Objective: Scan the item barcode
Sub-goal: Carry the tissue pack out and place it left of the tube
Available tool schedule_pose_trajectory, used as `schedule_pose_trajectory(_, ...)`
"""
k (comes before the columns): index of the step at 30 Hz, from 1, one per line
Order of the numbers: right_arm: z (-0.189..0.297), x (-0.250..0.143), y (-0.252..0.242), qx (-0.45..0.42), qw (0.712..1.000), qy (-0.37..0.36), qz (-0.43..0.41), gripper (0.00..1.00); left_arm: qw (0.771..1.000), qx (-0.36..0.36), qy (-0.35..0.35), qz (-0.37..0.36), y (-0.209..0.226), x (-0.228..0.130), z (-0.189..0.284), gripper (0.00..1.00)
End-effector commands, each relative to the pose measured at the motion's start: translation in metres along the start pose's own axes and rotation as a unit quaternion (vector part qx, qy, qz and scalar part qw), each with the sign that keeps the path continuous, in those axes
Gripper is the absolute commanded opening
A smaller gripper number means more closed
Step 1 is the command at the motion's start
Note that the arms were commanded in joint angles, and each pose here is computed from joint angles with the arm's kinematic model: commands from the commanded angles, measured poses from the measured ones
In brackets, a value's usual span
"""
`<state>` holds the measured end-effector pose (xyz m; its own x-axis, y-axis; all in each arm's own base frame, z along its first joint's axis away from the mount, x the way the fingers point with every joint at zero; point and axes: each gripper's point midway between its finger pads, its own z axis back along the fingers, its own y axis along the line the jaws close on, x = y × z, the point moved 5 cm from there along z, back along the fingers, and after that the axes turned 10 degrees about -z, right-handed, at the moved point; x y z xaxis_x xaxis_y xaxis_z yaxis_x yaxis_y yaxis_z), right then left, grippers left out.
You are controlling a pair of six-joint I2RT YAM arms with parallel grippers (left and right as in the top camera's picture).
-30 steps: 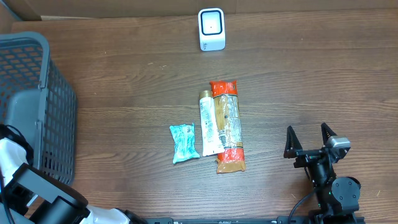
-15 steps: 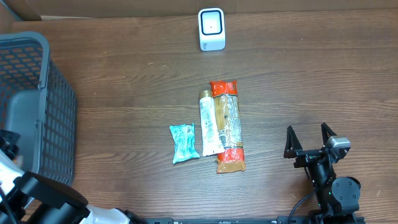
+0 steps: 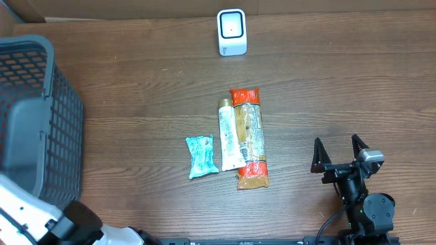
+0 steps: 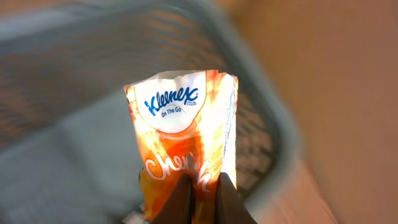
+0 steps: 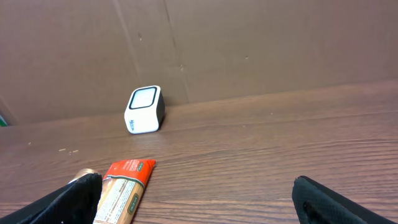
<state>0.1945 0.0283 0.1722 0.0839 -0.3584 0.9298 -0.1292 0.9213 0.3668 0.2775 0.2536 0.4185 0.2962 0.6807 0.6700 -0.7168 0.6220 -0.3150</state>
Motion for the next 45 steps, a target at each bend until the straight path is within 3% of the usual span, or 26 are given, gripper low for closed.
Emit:
schedule_pose_trajectory(1, 0.000, -0.001, -0.002, -0.003, 1.000, -0.004, 0.001, 1.00, 0.987, -0.125, 0.033, -0.095, -0.069, -0.027, 0.016, 0.04)
schedule_pose_trajectory(5, 0.000, -0.001, -0.002, -0.004, 1.000, -0.004, 0.001, 1.00, 0.961, -0.173, 0.088, -0.197, -0.130, -0.077, 0.023, 0.04)
schedule_pose_trajectory(11, 0.000, -0.001, -0.002, -0.004, 1.000, -0.004, 0.001, 1.00, 0.924, -0.146, 0.126, -0.329, -0.193, -0.154, 0.036, 0.04)
schedule_pose_trajectory(18, 0.000, -0.001, -0.002, -0.004, 1.000, -0.004, 0.001, 1.00, 0.891, -0.139, 0.195, -0.387, -0.236, -0.263, 0.030, 0.04)
schedule_pose_trajectory(27, 0.000, -0.001, -0.002, -0.003, 1.000, -0.004, 0.001, 1.00, 0.889, -0.071, 0.258, -0.372, -0.213, -0.359, -0.035, 0.04)
schedule_pose_trajectory(32, 0.000, -0.001, -0.002, -0.003, 1.000, -0.004, 0.001, 1.00, 0.884, -0.075, 0.257, -0.383, -0.198, -0.400, -0.078, 0.04)
schedule_pose_trajectory(39, 0.000, -0.001, -0.002, -0.004, 1.000, -0.004, 0.001, 1.00, 0.888, -0.065, 0.238, -0.388, -0.181, -0.429, -0.115, 0.04)
schedule_pose_trajectory(41, 0.000, -0.001, -0.002, -0.003, 1.000, -0.004, 0.001, 1.00, 0.889, -0.054, 0.230, -0.391, -0.179, -0.429, -0.120, 0.10)
schedule_pose_trajectory(42, 0.000, -0.001, -0.002, -0.003, 1.000, -0.004, 0.001, 1.00, 0.889, -0.053, 0.227, -0.394, -0.180, -0.429, -0.121, 0.18)
schedule_pose_trajectory(45, 0.000, -0.001, -0.002, -0.004, 1.000, -0.004, 0.001, 1.00, 0.878, -0.064, 0.222, -0.418, -0.182, -0.429, -0.122, 0.62)
